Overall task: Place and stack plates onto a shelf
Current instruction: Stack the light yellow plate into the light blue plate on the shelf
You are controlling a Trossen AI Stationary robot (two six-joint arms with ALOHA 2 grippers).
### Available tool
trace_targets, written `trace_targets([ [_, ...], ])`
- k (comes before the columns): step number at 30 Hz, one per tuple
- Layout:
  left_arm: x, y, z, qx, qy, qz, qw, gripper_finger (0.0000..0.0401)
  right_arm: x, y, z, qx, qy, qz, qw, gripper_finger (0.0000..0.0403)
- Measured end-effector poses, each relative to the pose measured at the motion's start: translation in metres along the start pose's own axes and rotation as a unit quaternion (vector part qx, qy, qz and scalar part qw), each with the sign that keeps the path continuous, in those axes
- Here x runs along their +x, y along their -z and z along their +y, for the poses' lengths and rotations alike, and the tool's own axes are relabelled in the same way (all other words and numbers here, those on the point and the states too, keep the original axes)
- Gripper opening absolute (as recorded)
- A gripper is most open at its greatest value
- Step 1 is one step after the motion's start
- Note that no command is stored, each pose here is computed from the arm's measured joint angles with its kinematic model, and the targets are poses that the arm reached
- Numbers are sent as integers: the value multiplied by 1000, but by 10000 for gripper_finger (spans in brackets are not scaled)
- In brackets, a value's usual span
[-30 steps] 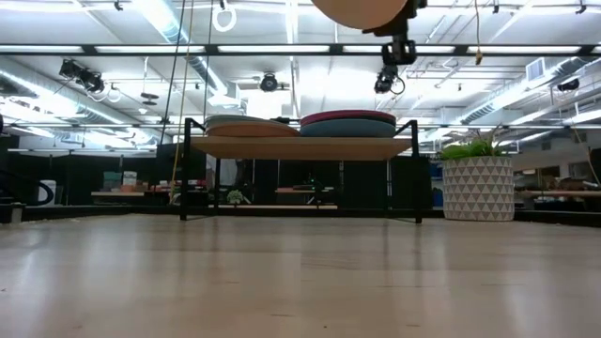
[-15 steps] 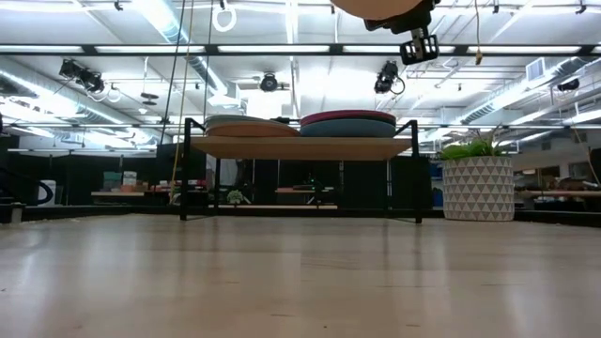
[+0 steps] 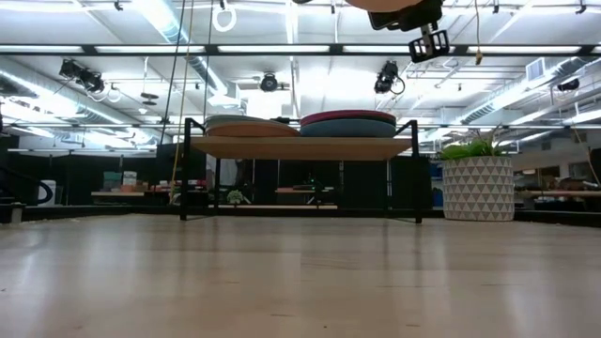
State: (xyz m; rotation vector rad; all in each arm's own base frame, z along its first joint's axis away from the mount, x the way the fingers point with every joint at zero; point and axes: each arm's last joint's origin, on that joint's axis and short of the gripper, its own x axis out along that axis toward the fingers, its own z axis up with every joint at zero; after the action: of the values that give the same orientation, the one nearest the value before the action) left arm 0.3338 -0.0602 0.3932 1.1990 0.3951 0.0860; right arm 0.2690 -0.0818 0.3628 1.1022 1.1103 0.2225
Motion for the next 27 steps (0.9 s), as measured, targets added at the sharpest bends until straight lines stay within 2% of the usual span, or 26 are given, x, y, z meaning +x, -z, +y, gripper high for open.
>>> trace_targets([
  [6, 0, 0, -4, 3, 29, -23, 999, 93, -1, 0, 0, 3, 0, 0, 1000, 51],
  [14, 0, 2, -7, 3, 41, -3, 999, 83, -19, -10, -10, 27, -24, -39, 999, 94],
  [20, -6, 9, 1, -29, 28, 15, 999, 82, -67, -21, -8, 12, -25, -148, 989, 111],
  [24, -11, 15, 5, -49, 28, 27, 998, 82, -100, -26, 1, -15, -22, -231, 973, 110],
  [27, -14, 24, 10, -70, 18, 55, 996, 82, -123, -25, 4, -24, 2, -292, 956, 110],
])
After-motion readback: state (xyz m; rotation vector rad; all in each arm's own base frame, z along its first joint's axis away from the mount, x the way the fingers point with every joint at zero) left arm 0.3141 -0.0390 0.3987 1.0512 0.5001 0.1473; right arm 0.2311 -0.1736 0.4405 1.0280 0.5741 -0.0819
